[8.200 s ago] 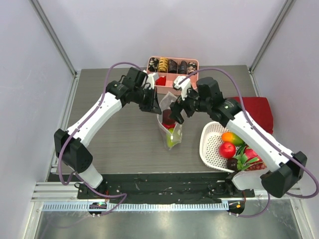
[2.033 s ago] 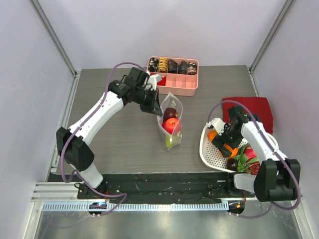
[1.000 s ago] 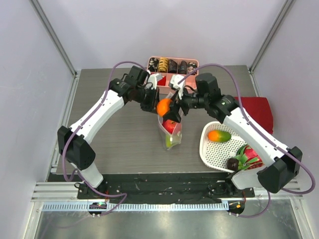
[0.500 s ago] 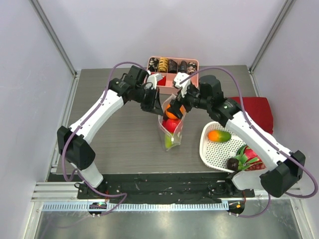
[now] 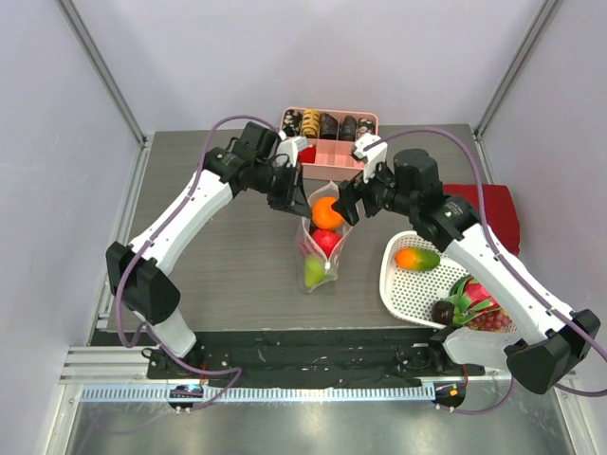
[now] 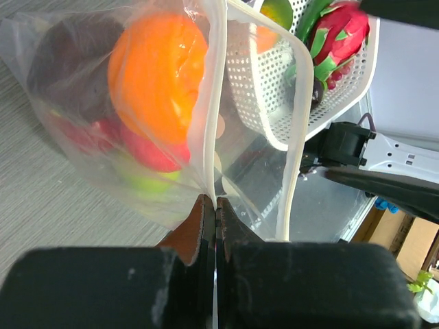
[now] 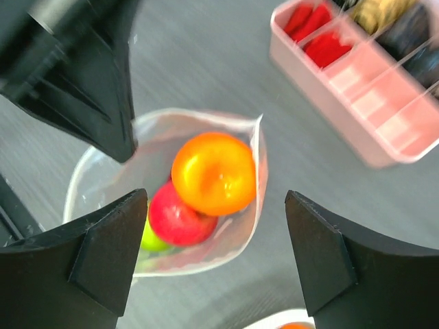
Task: Place the food in the zip-top bag and seal the zipper
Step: Adjust the zipper food storage bag at the center of the board, then pick up the fake fruit from the bin, then place the fake fruit in the zipper food storage bag.
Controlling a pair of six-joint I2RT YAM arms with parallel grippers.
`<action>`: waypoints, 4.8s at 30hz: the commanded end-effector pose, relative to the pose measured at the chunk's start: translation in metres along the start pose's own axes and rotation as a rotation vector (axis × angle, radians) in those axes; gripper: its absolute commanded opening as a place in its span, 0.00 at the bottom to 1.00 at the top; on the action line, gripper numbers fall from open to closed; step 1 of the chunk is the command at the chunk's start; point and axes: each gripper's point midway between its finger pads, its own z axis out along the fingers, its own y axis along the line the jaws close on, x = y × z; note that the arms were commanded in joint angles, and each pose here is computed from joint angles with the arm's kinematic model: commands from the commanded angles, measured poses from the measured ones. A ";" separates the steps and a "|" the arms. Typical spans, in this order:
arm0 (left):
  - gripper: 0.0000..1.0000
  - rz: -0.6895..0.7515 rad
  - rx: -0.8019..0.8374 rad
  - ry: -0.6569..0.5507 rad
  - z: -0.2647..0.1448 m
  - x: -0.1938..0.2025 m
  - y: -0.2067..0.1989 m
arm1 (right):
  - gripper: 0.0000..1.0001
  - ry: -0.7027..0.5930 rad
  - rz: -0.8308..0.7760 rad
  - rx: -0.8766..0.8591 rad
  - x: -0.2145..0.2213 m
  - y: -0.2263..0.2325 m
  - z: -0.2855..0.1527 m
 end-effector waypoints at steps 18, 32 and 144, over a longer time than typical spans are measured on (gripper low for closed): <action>0.00 0.308 0.064 -0.200 -0.072 -0.007 -0.068 | 0.01 -0.042 0.154 -0.272 -0.056 0.052 -0.006; 0.00 0.136 -0.068 -0.006 -0.033 0.027 -0.016 | 0.02 0.222 -0.045 -0.202 0.026 0.027 0.046; 0.00 -0.143 0.147 -0.361 -0.072 -0.042 -0.008 | 0.92 -0.032 0.433 -0.265 -0.073 0.052 0.007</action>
